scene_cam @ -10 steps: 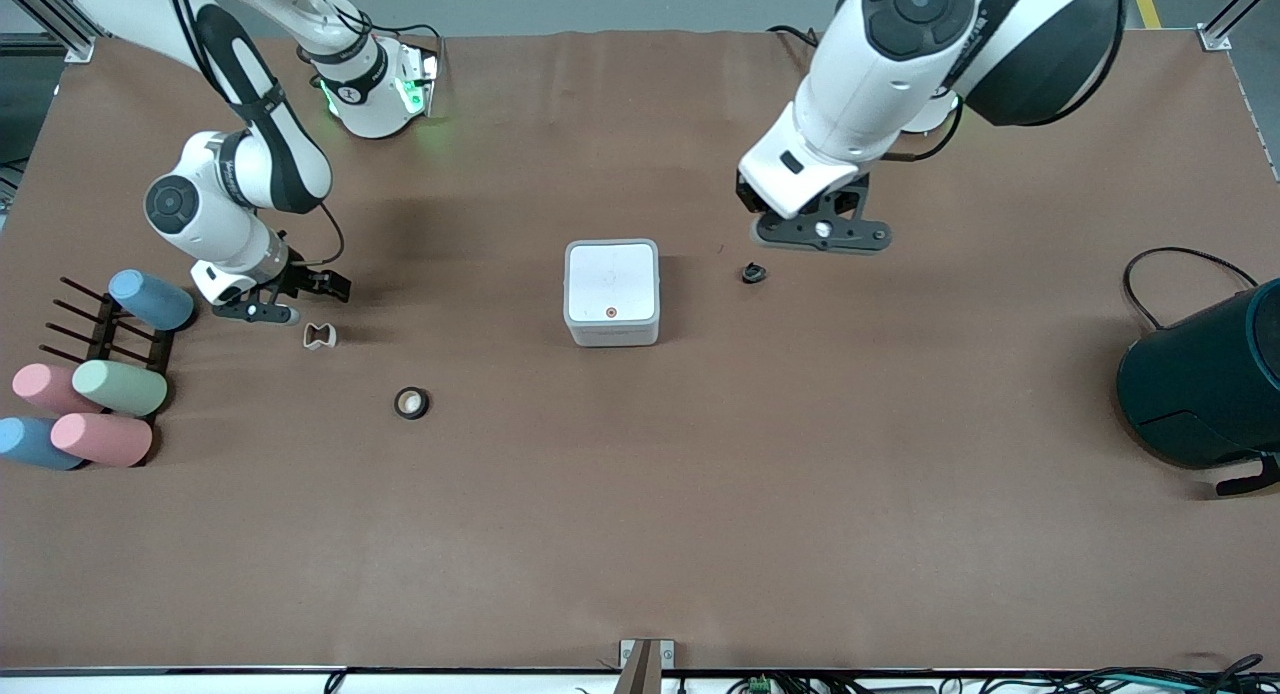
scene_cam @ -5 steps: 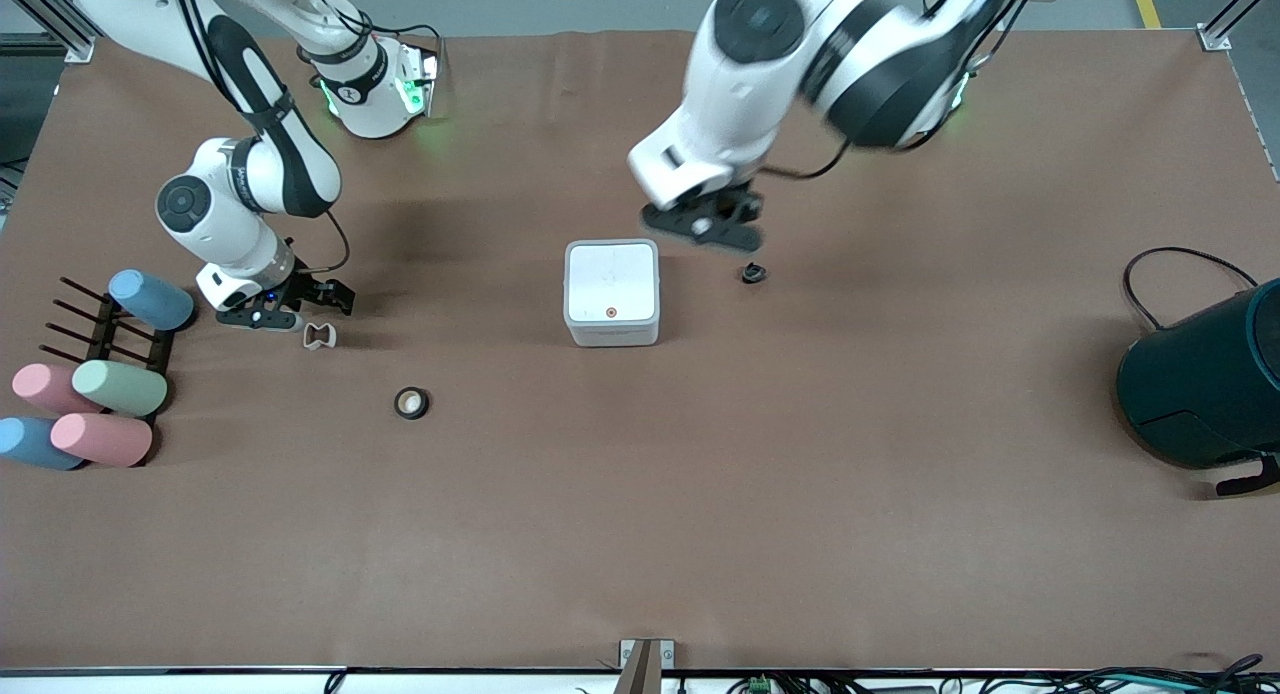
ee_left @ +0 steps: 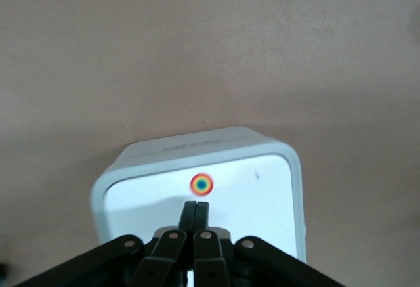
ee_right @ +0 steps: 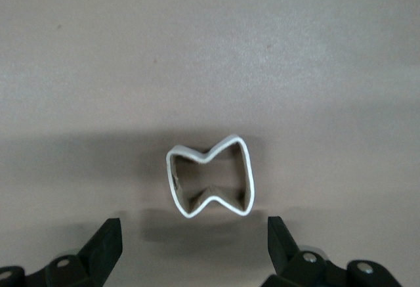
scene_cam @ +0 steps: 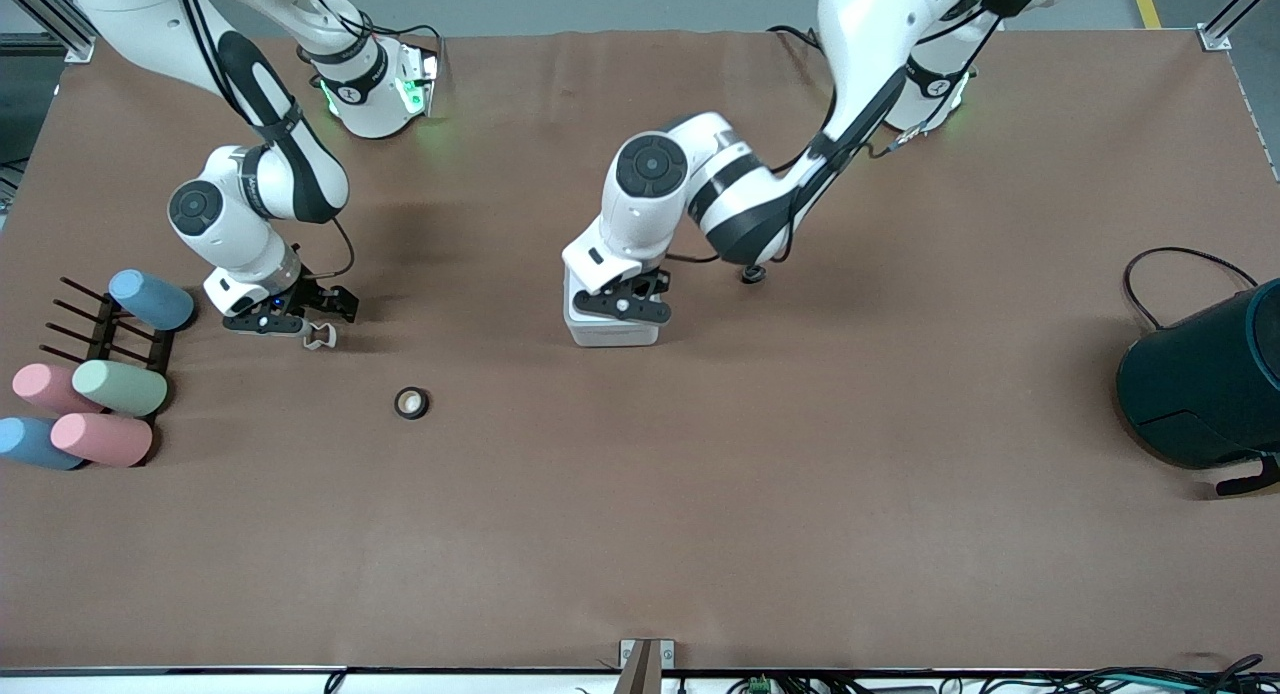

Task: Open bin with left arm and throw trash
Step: 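Lift the bin lid open with the left gripper while the right gripper grasps the clip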

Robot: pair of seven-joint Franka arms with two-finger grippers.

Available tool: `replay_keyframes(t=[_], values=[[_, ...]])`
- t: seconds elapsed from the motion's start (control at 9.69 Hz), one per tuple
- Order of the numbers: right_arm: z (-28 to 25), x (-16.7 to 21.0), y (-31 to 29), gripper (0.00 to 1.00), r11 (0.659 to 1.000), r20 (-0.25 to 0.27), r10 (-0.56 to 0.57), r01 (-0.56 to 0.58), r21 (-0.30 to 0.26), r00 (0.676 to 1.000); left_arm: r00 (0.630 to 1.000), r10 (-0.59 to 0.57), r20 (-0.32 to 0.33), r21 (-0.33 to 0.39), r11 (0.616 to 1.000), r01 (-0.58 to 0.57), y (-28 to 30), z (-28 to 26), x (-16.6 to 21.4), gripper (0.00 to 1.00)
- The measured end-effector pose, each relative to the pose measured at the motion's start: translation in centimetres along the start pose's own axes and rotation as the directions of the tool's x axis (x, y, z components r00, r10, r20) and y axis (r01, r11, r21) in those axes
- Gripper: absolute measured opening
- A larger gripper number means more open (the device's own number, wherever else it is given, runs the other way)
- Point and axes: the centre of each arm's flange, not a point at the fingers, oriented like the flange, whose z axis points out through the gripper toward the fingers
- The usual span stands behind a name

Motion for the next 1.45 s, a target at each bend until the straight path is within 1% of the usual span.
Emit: replay_keyframes(t=[0.1, 0.21, 0.41, 0.52, 0.72, 0.93, 1.03, 1.14, 1.24, 1.34, 1.45], values=[[-0.2, 0.3, 0.0, 0.98, 1.0, -0.007, -0.011, 0.011, 0.0, 1.0, 1.0, 0.001, -0.006, -0.006, 1.0, -0.001, 0.3, 0.9, -0.2, 0.01], [-0.4, 0.6, 0.0, 0.98, 1.0, -0.013, -0.018, 0.018, 0.0, 1.0, 1.0, 0.002, -0.023, 0.003, 1.0, -0.002, 0.6, 1.4, -0.4, 0.01], [-0.5, 1.0, 0.0, 0.98, 1.0, -0.019, -0.024, 0.024, -0.001, 1.0, 0.997, -0.001, -0.084, 0.026, 1.0, 0.003, 1.3, 1.6, -0.7, 0.01], [-0.4, 1.2, 0.1, 0.98, 1.0, -0.019, -0.025, 0.025, -0.002, 0.999, 0.995, -0.005, -0.103, 0.031, 0.999, 0.008, 1.6, 1.6, -0.8, 0.01], [0.2, 1.7, 0.1, 0.98, 1.0, -0.016, -0.027, 0.027, -0.005, 1.0, 0.994, -0.015, -0.11, 0.034, 0.999, 0.019, 1.4, 1.1, -0.4, 0.01], [0.8, 2.1, 0.2, 0.95, 0.999, -0.01, -0.033, 0.033, -0.008, 0.999, 0.996, -0.026, -0.086, 0.103, 0.994, 0.034, 0.9, -1.2, -0.1, 0.01], [0.9, 2.2, 0.2, 0.86, 0.999, -0.01, -0.035, 0.035, -0.008, 0.999, 0.996, -0.04, -0.076, 0.131, 0.99, 0.05, 0.6, -3.8, -0.1, 0.01], [0.9, 2.3, 0.3, 0.68, 0.999, -0.009, -0.036, 0.036, -0.009, 0.999, 0.996, -0.051, -0.067, 0.144, 0.988, 0.06, -0.2, -6.7, 0.1, 0.01], [0.8, 2.4, 0.1, 0.53, 0.999, -0.012, -0.04, 0.04, -0.007, 0.999, 0.997, -0.051, -0.053, 0.142, 0.988, 0.058, -1.6, -9.2, 0.8, 0.01], [0.7, 2.4, -0.2, 0.41, 0.999, -0.011, -0.045, 0.045, -0.005, 0.999, 0.998, -0.046, -0.037, 0.132, 0.99, 0.05, -3.6, -11.0, 2.1, 0.01], [0.6, 2.4, -0.4, 0.32, 0.999, -0.013, -0.05, 0.049, -0.003, 0.999, 0.999, -0.046, -0.019, 0.132, 0.99, 0.048, -5.8, -11.9, 3.5, 0.01]])
